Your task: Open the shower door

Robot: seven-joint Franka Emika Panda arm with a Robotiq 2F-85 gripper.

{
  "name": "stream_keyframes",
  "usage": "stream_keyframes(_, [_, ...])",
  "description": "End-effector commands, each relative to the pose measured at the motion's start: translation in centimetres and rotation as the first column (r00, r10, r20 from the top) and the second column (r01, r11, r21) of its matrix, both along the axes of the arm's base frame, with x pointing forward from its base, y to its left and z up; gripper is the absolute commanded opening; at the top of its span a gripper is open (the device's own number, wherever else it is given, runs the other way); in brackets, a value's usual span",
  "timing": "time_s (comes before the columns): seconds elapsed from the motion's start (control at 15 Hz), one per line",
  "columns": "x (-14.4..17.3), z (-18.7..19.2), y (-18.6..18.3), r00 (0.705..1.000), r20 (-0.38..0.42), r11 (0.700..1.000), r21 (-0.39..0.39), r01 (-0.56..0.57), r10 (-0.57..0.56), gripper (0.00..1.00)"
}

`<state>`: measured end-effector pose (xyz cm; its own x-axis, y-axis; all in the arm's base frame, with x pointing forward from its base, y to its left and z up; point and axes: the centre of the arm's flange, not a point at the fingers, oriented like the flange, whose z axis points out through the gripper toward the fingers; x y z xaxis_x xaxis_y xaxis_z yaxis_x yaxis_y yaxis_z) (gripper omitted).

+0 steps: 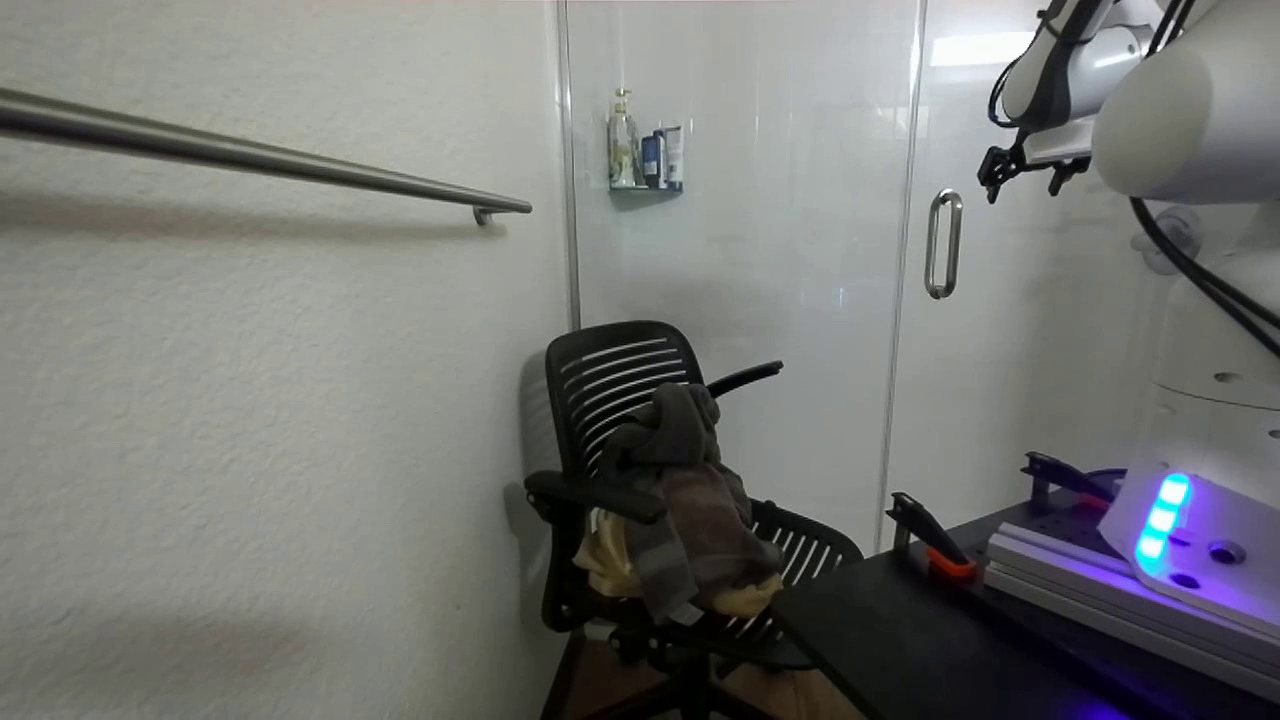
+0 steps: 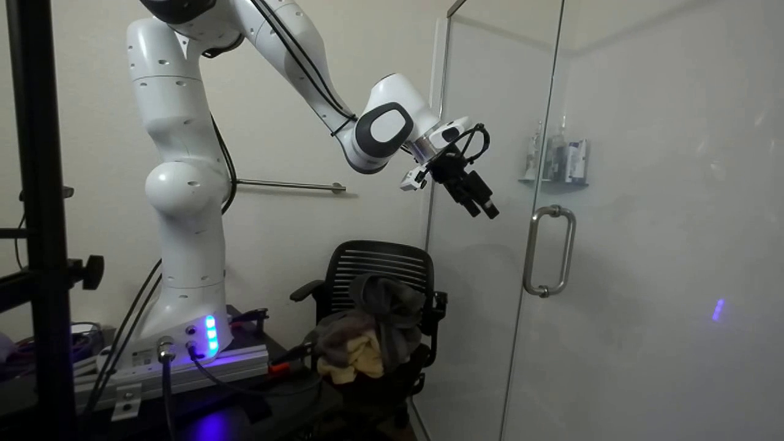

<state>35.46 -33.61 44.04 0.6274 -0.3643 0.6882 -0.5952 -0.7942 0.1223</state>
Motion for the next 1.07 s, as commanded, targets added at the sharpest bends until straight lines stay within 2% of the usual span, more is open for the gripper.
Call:
stream_keyframes(0.0, [1.9,-1.2,-0.2,0.999,0.005,0.999,0.023,-0.045,0.045,1.0])
stream_keyframes(0.27, [5.7,-1.8,-3.6,0.998,0.051,0.998,0.054,0.017,-0.02,1.0])
stream_keyframes(0.53, [9.3,-1.9,-7.1,0.994,0.057,0.995,0.024,0.094,-0.095,1.0])
stream_keyframes(0.6, [6.7,-1.3,-3.9,0.996,0.053,0.997,0.043,0.063,-0.065,1.0])
stream_keyframes(0.87, [8.6,-2.1,-5.8,0.996,0.044,0.996,0.027,0.082,-0.083,1.0])
stream_keyframes(1.0, [9.0,-2.7,-6.2,0.996,0.041,0.996,0.047,0.072,-0.074,1.0])
